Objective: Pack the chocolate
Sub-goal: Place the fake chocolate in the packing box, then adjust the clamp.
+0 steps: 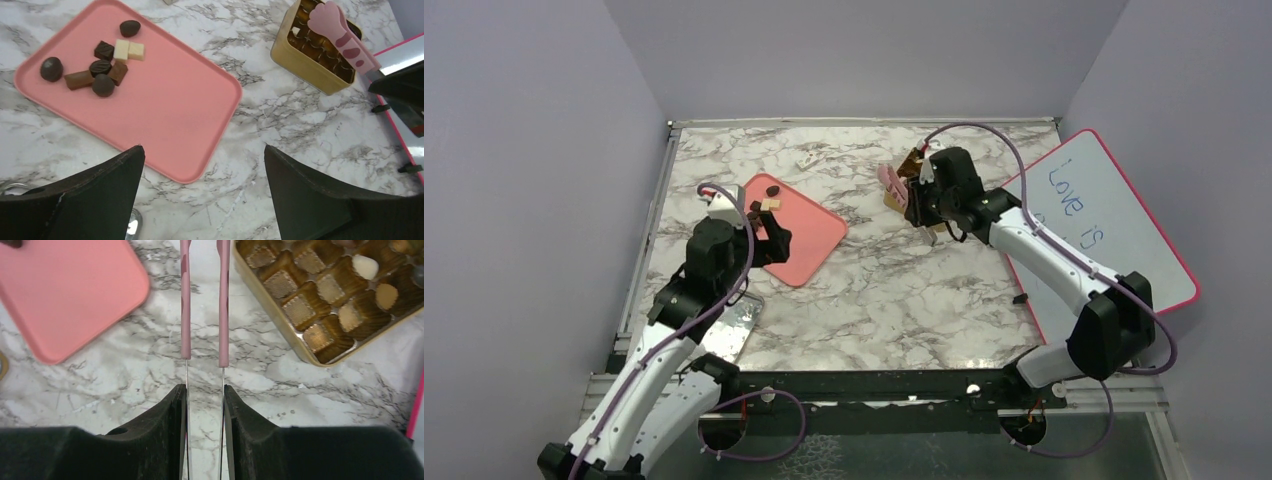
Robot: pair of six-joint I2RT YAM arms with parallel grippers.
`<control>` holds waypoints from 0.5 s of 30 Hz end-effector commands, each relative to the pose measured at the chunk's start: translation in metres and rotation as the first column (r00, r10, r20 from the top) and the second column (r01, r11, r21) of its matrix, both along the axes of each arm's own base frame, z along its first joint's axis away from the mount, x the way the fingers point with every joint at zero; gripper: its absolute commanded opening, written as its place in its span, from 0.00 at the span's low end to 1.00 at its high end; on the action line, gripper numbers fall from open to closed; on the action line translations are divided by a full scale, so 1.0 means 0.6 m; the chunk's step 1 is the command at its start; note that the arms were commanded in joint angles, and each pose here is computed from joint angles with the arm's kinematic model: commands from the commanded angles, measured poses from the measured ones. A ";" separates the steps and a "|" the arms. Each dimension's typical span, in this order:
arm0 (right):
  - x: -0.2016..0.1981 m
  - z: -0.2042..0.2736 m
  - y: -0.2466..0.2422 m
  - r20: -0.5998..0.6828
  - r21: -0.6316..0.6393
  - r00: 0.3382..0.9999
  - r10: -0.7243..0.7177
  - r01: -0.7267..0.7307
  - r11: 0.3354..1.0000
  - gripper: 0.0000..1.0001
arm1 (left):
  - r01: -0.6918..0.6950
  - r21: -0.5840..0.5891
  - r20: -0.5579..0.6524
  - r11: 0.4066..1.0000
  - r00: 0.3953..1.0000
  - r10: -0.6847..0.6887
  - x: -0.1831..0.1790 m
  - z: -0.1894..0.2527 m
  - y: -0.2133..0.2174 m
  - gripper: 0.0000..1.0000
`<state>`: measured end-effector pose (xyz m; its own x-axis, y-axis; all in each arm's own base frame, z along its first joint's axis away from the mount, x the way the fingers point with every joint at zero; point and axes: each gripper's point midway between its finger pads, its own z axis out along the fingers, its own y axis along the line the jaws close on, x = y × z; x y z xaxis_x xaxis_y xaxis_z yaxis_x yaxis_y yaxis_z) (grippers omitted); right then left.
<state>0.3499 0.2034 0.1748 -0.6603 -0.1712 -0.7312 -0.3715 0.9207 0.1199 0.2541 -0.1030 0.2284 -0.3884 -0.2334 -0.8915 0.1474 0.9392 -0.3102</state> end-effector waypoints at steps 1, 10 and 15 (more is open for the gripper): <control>-0.038 0.038 0.068 0.091 0.072 0.984 0.151 -0.158 0.985 0.34 | 0.039 -0.135 -0.054 0.990 0.997 -0.046 0.024 0.030 -0.046 0.89; -0.131 0.073 0.172 0.211 0.067 0.922 0.326 -0.346 0.936 0.34 | 0.078 -0.287 -0.056 0.955 0.994 -0.098 0.078 0.071 -0.104 0.88; -0.177 0.095 0.219 0.279 0.038 0.862 0.423 -0.450 0.892 0.34 | 0.010 -0.278 -0.044 0.961 0.999 -0.023 0.100 0.063 -0.089 0.87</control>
<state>0.2499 0.3179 0.2018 -0.4439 -0.3447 -0.8271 -0.7226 0.6835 0.1030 0.2996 -0.1591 0.2431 -0.5120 -0.3973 -0.7616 0.1457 0.8336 -0.5328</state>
